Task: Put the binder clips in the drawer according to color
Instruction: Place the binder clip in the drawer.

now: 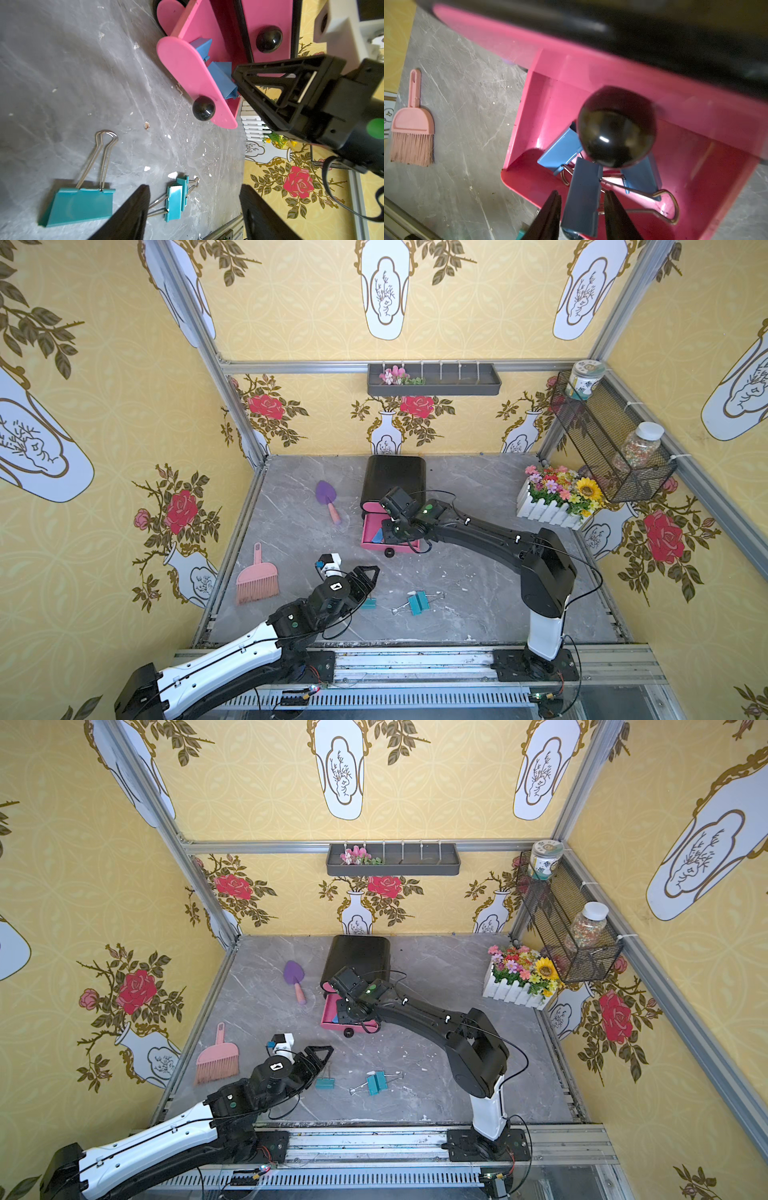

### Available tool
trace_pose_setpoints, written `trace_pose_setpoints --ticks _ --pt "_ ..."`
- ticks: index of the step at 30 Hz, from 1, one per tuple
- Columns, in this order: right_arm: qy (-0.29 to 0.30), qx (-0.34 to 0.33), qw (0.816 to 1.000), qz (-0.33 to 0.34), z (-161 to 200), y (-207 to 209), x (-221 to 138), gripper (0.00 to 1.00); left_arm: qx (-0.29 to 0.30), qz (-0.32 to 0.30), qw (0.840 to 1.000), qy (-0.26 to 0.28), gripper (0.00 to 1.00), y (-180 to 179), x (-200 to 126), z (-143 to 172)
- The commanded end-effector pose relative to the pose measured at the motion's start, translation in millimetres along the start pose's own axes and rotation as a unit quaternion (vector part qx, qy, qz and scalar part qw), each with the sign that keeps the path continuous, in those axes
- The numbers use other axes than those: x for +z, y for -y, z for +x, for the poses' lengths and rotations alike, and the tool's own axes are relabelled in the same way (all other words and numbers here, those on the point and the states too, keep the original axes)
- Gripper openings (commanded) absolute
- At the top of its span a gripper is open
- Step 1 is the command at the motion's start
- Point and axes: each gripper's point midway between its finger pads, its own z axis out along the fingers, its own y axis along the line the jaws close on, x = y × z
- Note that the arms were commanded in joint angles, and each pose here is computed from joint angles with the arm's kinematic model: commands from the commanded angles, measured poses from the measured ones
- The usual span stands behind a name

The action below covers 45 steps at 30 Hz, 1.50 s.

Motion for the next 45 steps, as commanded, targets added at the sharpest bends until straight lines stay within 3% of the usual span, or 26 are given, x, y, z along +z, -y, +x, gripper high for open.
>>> trace_pose_setpoints --ticks 1,11,20,33,40,45 --pt "0.029 0.027 0.999 -0.005 -13 -1 1 0.42 0.002 -0.009 1.0 -0.001 0.74 -7 2 1" --pt "0.049 0.013 0.998 -0.029 -14 -9 -28 0.5 0.008 -0.008 1.0 0.004 0.75 1 4 -1" --pt "0.013 0.03 0.997 -0.073 18 -17 -24 0.29 0.011 -0.013 1.0 0.008 0.74 5 9 -6" --pt "0.015 0.025 0.997 -0.067 -2 -17 2 0.25 0.009 -0.023 1.0 0.018 0.74 -1 5 -10" --pt "0.031 0.014 0.997 -0.067 -19 -20 0 0.26 0.013 -0.019 1.0 0.02 0.74 5 12 -14" --pt "0.059 0.007 0.996 -0.074 -22 -19 -28 0.35 0.015 -0.011 1.0 0.018 0.69 15 25 -23"
